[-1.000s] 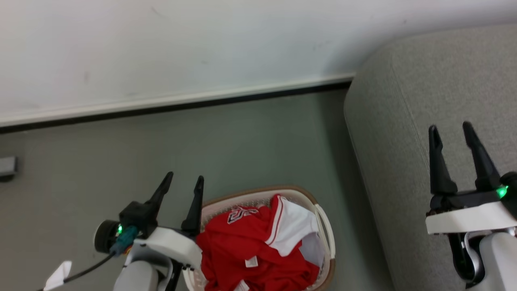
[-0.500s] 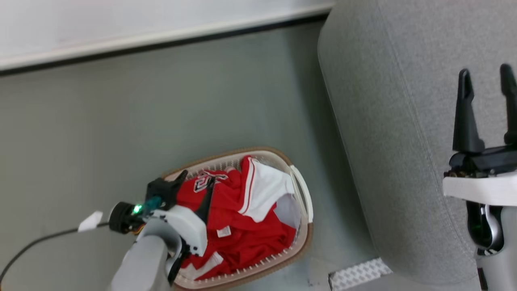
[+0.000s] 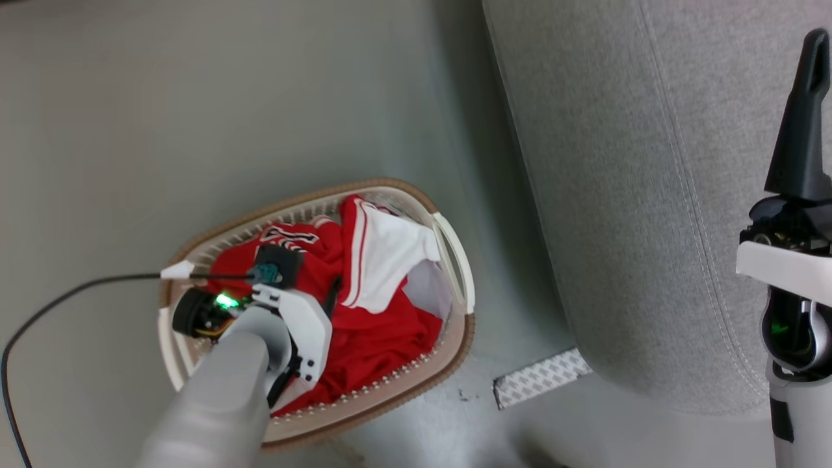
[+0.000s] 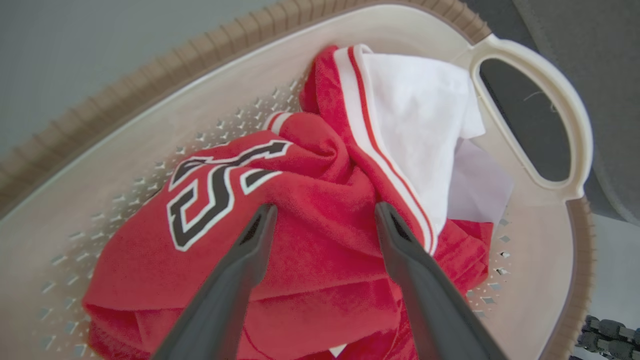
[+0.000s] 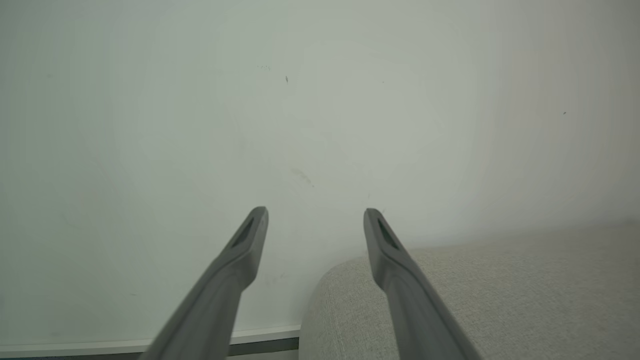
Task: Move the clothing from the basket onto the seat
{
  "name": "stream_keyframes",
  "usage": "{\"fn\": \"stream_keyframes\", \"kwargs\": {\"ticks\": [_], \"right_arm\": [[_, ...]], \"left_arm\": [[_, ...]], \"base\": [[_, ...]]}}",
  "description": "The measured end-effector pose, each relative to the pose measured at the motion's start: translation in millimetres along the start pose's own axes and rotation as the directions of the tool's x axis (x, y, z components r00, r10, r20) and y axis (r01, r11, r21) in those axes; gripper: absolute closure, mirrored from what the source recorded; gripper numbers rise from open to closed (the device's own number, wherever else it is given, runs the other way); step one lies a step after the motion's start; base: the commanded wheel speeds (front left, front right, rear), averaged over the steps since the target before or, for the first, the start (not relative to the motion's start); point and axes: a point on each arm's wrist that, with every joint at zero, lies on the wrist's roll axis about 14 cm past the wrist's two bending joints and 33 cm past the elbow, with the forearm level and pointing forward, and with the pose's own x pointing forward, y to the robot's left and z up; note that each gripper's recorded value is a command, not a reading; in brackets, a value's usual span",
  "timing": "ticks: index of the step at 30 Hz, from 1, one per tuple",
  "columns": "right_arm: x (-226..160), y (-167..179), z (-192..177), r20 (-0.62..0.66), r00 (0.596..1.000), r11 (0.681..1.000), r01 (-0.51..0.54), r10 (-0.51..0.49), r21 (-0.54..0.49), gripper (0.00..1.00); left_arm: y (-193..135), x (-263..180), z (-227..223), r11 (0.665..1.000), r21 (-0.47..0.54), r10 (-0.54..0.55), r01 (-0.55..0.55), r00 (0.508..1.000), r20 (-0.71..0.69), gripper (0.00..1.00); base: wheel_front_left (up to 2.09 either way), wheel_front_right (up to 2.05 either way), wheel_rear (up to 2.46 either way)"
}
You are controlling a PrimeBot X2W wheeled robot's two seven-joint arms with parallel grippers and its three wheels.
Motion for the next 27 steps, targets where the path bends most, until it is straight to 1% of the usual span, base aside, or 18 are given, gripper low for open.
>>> {"fn": "stream_keyframes", "kwargs": {"ticks": [7, 9, 11, 16, 21, 22, 23, 24, 25, 27], "right_arm": [[5, -3, -16, -0.022, 1.000, 1.000, 0.003, -0.004, -0.013, 0.00], [6, -4, -19, -0.024, 1.000, 0.999, 0.012, -0.011, 0.034, 0.00], [6, -5, -23, -0.030, 0.999, 0.999, 0.015, -0.014, 0.041, 0.00], [4, -9, -31, -0.054, 0.998, 0.999, 0.024, -0.023, 0.033, 0.00], [5, -10, -34, -0.061, 0.998, 0.999, 0.024, -0.022, 0.032, 0.00], [5, -9, -34, -0.062, 0.998, 0.999, 0.023, -0.021, 0.033, 0.00], [5, -9, -34, -0.061, 0.998, 0.999, 0.023, -0.021, 0.035, 0.00], [5, -9, -34, -0.061, 0.998, 0.999, 0.023, -0.021, 0.036, 0.00], [6, -9, -33, -0.059, 0.998, 0.999, 0.023, -0.021, 0.039, 0.00], [6, -7, -31, -0.055, 0.998, 0.999, 0.020, -0.017, 0.045, 0.00]], "left_arm": [[-3, 32, -25, 0.998, 0.013, -0.053, 0.055, 0.992, -0.118, 0.00], [-5, 38, -37, 0.998, 0.014, -0.064, 0.067, 0.984, -0.166, 0.00], [-8, 43, -47, 0.997, 0.019, -0.074, 0.080, 0.976, -0.205, 0.00], [-10, 49, -76, 0.996, 0.048, -0.061, 0.081, 0.944, -0.325, 0.00], [-14, 50, -85, 0.994, 0.055, -0.071, 0.097, 0.931, -0.357, 0.00], [-15, 49, -86, 0.993, 0.057, -0.072, 0.100, 0.929, -0.364, 0.09], [-15, 49, -86, 0.993, 0.058, -0.075, 0.104, 0.928, -0.365, 0.56], [-15, 49, -86, 0.993, 0.058, -0.078, 0.106, 0.929, -0.361, 0.98], [-14, 48, -83, 0.992, 0.060, -0.081, 0.108, 0.935, -0.346, 1.00], [-14, 47, -77, 0.993, 0.046, -0.085, 0.105, 0.942, -0.324, 1.00]], "base": [[0.00, 0.00, 0.00], [0.00, 0.00, 0.00], [0.00, 0.00, 0.00], [0.00, 0.00, 0.00], [0.00, 0.00, 0.00], [0.00, 0.00, 0.00], [0.00, 0.00, 0.00], [0.00, 0.00, 0.00], [0.00, 0.00, 0.00], [0.00, 0.00, 0.00]]}}
